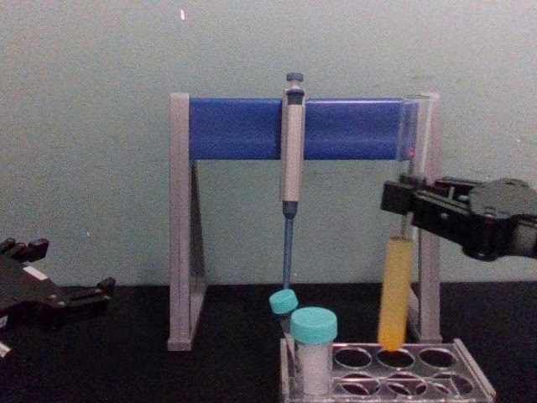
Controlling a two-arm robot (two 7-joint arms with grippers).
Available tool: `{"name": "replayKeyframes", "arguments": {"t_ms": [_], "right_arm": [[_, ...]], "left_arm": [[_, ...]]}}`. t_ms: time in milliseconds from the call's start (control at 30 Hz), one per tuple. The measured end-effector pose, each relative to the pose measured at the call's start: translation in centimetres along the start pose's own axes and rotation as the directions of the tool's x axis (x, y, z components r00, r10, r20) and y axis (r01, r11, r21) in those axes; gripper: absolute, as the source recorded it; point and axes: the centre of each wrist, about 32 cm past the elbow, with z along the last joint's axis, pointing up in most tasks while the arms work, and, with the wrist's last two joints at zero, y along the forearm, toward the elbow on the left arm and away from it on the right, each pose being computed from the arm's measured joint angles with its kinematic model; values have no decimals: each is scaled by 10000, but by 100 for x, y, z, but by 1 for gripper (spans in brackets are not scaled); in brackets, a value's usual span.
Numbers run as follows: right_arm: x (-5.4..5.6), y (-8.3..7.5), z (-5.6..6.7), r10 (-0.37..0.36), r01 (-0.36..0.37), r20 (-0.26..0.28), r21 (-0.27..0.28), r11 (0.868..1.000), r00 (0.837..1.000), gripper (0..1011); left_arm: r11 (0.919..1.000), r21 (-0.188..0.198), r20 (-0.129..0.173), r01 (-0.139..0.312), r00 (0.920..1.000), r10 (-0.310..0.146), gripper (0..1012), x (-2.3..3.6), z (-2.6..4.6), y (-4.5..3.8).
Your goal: Pick up the test tube from the test tube rack, shake it, then place it back into the test tube rack.
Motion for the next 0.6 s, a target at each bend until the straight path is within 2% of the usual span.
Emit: {"name": "replayKeyframes", "arguments": {"t_ms": [167, 267, 600], "right_arm": [[63, 128, -33, 107, -107, -36, 108, 9999, 9999, 221], [143, 221, -48, 97, -96, -21, 221, 9997, 10000, 221], [335, 342, -93, -299, 298, 48, 184, 9994, 9995, 221]], "left_arm": [[10000, 1, -1, 0, 10000, 0, 1010, 0, 0, 0], [10000, 0, 0, 0, 10000, 0, 1010, 0, 0, 0], [10000, 1, 0, 0, 10000, 0, 1010, 0, 0, 0]]}}
